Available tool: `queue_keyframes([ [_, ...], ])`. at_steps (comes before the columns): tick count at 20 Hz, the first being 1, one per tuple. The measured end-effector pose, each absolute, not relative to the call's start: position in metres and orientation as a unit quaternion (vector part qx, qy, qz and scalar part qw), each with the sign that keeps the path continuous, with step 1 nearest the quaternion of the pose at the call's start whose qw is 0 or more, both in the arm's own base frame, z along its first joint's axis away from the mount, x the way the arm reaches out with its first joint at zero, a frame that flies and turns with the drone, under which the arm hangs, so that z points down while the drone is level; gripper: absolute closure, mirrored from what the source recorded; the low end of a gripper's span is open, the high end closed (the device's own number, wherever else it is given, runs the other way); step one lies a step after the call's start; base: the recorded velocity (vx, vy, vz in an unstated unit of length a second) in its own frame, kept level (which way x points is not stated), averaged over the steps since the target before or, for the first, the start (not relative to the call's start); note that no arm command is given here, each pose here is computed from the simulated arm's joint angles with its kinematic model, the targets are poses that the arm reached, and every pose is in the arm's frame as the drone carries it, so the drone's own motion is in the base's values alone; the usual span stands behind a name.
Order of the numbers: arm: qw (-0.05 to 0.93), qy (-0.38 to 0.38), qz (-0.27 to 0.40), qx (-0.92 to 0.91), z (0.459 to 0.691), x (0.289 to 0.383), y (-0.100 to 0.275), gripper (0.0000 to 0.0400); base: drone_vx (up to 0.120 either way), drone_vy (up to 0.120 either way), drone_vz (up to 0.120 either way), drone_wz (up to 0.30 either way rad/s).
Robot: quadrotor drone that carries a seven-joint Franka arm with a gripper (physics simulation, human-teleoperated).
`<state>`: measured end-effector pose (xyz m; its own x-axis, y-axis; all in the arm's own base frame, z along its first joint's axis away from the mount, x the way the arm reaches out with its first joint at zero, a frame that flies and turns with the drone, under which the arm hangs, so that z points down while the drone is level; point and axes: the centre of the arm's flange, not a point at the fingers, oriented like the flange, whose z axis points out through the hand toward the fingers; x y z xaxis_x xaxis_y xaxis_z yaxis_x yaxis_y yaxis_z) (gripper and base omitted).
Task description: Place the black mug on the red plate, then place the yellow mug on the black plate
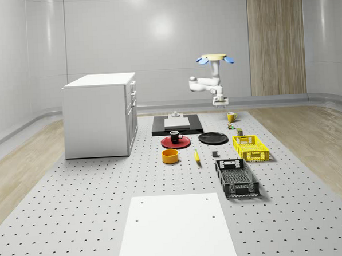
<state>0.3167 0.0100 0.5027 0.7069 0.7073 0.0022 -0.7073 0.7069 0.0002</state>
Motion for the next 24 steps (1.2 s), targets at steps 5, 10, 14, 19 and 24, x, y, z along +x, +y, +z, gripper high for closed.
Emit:
queue_keyframes([
  [5, 0.924, -0.001, 0.383, 0.000, 0.503, 0.3167, 0.010, 0.0000, 0.000, 0.120, -0.120, 0.000],
  [10, 0.924, -0.001, 0.383, 0.000, 0.503, 0.3167, 0.010, 0.0000, 0.000, 0.120, -0.048, 0.000],
  [14, 0.924, -0.001, 0.383, 0.000, 0.503, 0.3167, 0.010, 0.0000, 0.090, 0.070, 0.000, 0.000],
  [19, 0.924, -0.001, 0.383, 0.000, 0.508, 0.3167, 0.010, 0.0000, 0.000, 0.000, 0.000, 0.000],
  [24, 0.924, -0.001, 0.383, 0.000, 0.525, 0.3167, 0.012, 0.0000, 0.000, 0.000, 0.000, 0.000],
])
